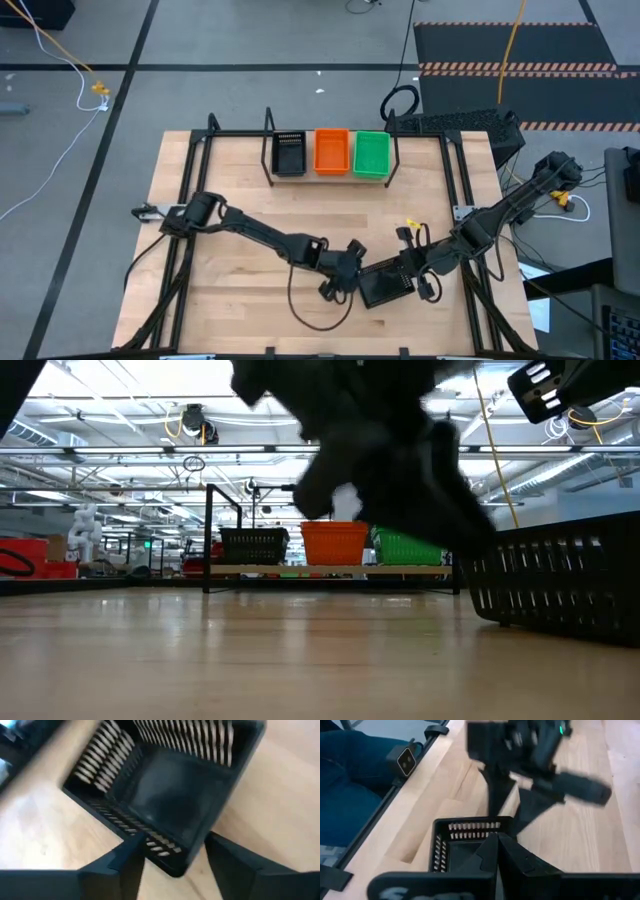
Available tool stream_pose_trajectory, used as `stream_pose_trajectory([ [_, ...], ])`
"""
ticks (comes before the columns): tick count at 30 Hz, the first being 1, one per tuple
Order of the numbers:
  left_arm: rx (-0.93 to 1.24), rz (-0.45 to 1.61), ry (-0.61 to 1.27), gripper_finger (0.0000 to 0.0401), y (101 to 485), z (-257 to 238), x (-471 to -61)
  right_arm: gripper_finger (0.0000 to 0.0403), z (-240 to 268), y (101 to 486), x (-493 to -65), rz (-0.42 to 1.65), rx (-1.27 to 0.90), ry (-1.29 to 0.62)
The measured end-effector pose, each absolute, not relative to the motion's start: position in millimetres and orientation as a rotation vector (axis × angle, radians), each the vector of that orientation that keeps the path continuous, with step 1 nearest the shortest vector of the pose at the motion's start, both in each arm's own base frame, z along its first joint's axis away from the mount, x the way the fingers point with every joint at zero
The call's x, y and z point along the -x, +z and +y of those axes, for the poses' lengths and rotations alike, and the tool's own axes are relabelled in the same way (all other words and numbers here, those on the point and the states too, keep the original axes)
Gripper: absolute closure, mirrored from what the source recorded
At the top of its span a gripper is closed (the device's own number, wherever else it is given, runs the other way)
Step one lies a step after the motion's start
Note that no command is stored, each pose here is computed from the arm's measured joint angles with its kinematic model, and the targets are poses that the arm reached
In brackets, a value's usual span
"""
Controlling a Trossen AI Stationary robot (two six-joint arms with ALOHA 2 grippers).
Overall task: Stack baskets on shelf by color
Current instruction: Stack the black bin on top of the black bin on the shelf
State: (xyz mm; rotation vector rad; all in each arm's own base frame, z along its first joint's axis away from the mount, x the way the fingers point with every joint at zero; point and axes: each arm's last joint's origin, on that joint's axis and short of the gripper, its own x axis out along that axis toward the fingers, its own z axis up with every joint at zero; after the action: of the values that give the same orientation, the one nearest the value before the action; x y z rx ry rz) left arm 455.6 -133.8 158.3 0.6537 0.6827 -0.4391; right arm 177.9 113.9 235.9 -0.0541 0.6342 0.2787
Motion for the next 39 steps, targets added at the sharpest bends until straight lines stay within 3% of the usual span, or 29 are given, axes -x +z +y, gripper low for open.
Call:
stream_pose_trajectory([
  [6,-0.623,0.776,-0.528,0.0301,137.0,-132.7,-451.9,0.0399,114.3,237.0,-178.5,0.621,0.059,0.285],
  [11,-0.579,0.79,-0.499,0.039,149.4,-130.6,-448.4,0.0399,114.6,237.5,-178.8,0.613,0.065,0.289],
  [17,-0.561,0.834,-0.202,0.039,195.5,-122.6,-432.9,0.0399,114.6,237.5,-178.8,0.613,0.063,0.288],
  [22,-0.657,0.976,0.029,0.0394,258.9,-94.3,-387.3,0.0399,114.6,237.6,-178.9,0.614,0.051,0.285],
  [28,-0.558,1.07,0.152,0.0396,323.8,-32.3,-331.4,0.0399,113.4,237.9,-179.5,0.596,0.103,0.256],
  [35,-0.375,1.156,0.402,0.0397,330.5,68.6,-316.9,0.0399,114.5,243.4,-183.0,0.521,0.136,0.249],
  [39,-0.282,1.247,0.329,0.0396,308.0,112.2,-319.4,0.0399,116.4,249.1,-185.6,0.458,0.133,0.263],
])
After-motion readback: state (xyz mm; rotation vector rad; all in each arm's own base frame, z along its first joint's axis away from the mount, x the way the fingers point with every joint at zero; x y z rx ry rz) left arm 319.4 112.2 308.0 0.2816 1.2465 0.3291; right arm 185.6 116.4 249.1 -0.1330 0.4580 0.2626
